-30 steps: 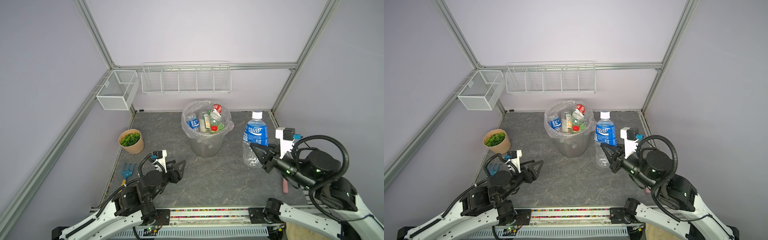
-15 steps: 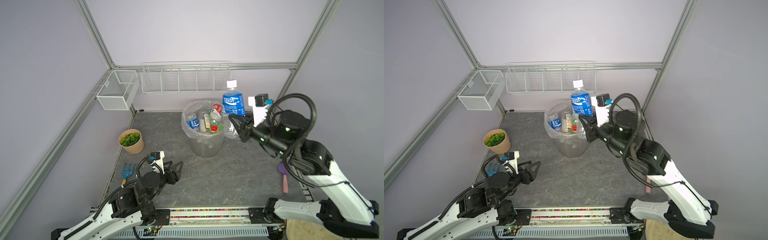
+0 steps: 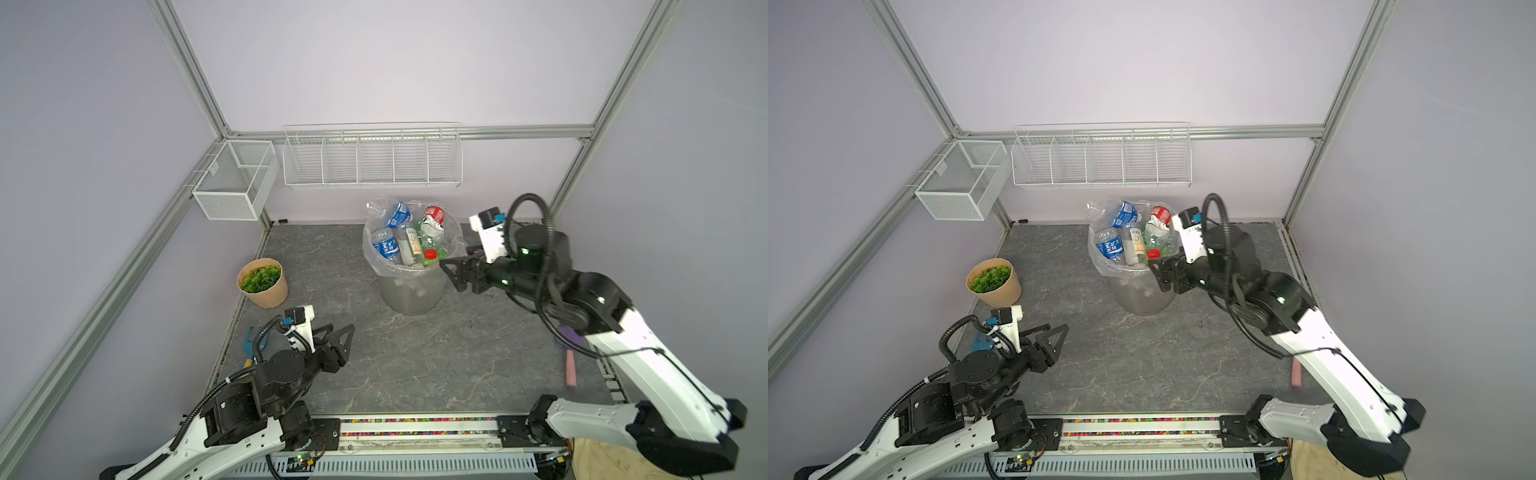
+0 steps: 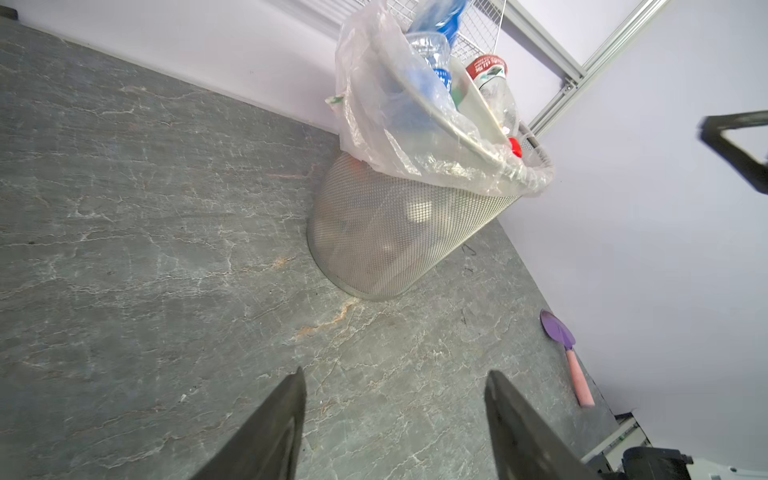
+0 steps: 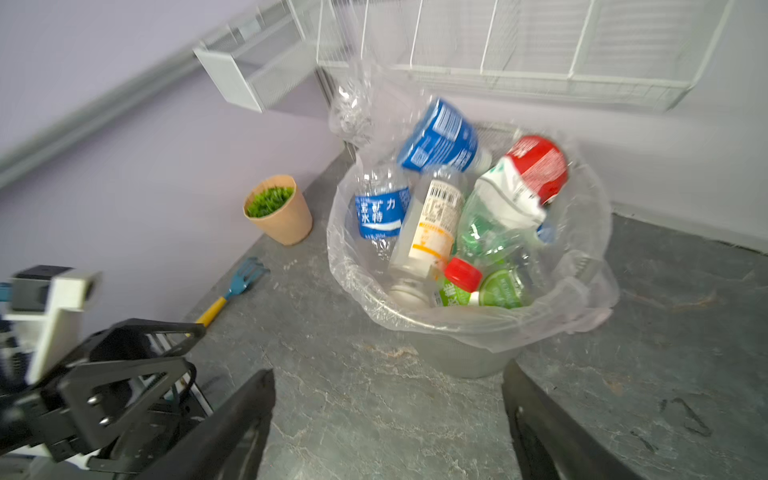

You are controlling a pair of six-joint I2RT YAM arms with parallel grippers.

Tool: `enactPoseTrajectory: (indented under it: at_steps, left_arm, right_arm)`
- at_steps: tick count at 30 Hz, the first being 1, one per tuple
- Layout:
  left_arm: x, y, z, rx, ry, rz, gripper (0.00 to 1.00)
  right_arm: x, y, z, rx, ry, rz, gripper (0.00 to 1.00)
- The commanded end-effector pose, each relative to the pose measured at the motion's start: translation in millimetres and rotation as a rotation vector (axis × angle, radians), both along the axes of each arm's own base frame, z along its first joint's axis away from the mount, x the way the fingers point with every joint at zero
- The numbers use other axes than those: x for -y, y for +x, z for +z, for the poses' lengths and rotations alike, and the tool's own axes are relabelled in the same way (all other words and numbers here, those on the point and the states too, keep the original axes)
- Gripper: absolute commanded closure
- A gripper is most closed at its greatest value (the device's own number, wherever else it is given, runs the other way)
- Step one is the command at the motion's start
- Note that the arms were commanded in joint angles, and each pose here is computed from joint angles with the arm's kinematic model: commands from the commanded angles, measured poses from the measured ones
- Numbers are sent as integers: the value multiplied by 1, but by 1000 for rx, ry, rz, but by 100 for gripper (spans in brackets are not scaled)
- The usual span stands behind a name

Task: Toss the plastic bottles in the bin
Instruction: 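Open the right gripper above the bin to drop the bottle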

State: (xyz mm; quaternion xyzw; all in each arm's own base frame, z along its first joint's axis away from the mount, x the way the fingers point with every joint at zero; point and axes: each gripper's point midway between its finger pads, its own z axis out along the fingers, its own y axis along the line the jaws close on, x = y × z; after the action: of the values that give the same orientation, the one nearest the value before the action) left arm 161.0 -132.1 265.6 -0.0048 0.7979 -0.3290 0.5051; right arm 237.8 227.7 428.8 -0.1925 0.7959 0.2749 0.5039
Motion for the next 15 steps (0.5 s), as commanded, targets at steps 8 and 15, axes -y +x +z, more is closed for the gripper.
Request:
enactPoseTrajectory:
  at_steps: [8,15]
  left_arm:
    - [1,5,-7,-11,40,27,33]
    - [3,7,-4,-1,55,28,33]
  right_arm:
    - [40,-20,6,65,82,-85,12]
    - [52,-29,-4,54,88,-103,12]
